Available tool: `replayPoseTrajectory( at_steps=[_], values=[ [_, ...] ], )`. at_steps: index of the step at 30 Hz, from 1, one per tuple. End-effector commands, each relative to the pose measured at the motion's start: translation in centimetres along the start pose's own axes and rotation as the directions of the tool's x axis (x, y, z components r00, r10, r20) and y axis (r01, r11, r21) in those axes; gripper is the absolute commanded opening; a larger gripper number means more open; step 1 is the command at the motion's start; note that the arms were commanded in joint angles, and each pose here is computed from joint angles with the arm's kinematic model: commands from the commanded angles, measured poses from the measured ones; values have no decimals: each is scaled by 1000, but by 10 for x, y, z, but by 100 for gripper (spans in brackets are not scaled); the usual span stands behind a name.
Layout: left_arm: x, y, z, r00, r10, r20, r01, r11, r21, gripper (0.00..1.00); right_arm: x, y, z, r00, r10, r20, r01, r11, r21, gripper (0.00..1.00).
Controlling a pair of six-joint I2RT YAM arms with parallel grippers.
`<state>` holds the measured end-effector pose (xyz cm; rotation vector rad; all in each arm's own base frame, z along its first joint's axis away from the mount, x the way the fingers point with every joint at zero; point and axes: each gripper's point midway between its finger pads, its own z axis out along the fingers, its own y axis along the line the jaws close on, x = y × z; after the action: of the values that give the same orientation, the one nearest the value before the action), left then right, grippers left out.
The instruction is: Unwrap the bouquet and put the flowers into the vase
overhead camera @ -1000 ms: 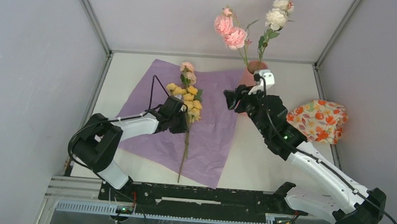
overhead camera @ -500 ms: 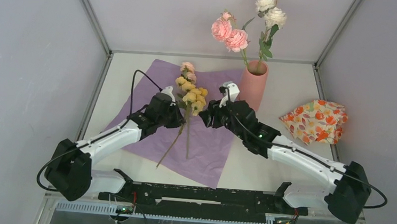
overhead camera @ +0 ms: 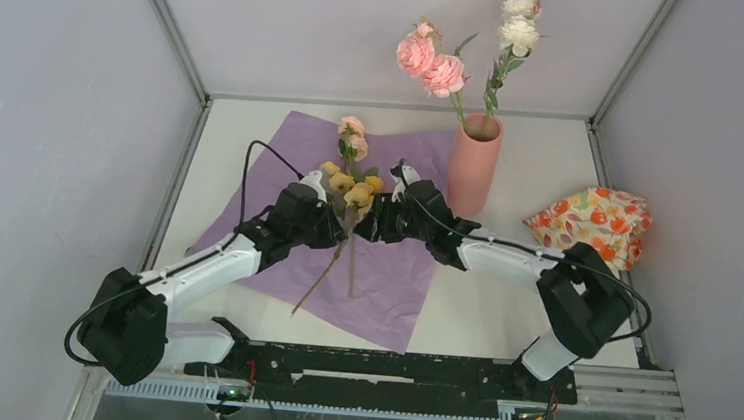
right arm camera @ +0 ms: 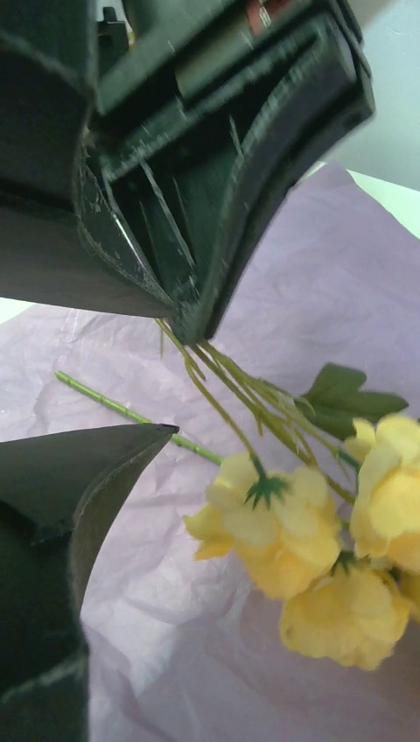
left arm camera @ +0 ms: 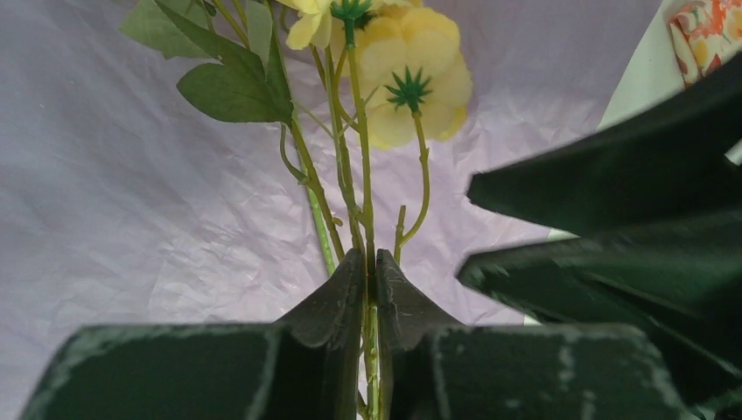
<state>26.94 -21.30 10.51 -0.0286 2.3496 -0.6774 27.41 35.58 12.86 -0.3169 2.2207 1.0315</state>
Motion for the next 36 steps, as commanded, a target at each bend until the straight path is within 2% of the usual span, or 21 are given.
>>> replayPoseTrajectory(
  at_steps=[1, 6, 17, 27, 32, 35, 36],
  values=[
    [-11, -17, -7, 999, 8, 52, -12, 997, 81, 14, -14, 13, 13, 995, 97, 19, -94, 987, -128, 56],
    [-8, -17, -7, 999, 5, 47, -10, 996, 92, 14, -13, 2, 28, 983, 182, -19, -182, 969, -167, 56],
    [2, -28, -3, 1000, -20, 16, 17, 986, 166, 15, -15, 2, 55, 967, 248, -61, -256, 943, -213, 56],
    [0, -33, -5, 999, -5, 32, -1, 981, 195, 15, -16, 14, 62, 960, 265, -94, -281, 924, -259, 49],
    [2, -33, -2, 1000, -5, 25, 0, 980, 198, 15, -8, 22, 63, 959, 257, -122, -282, 918, -278, 40],
    [0, -36, -4, 1000, -3, 29, -3, 979, 205, 15, -4, 23, 65, 955, 263, -136, -292, 913, -284, 30],
    [0, -36, -4, 1000, -2, 29, -4, 978, 207, 15, -3, 23, 66, 953, 269, -139, -298, 911, -286, 23]
  ],
)
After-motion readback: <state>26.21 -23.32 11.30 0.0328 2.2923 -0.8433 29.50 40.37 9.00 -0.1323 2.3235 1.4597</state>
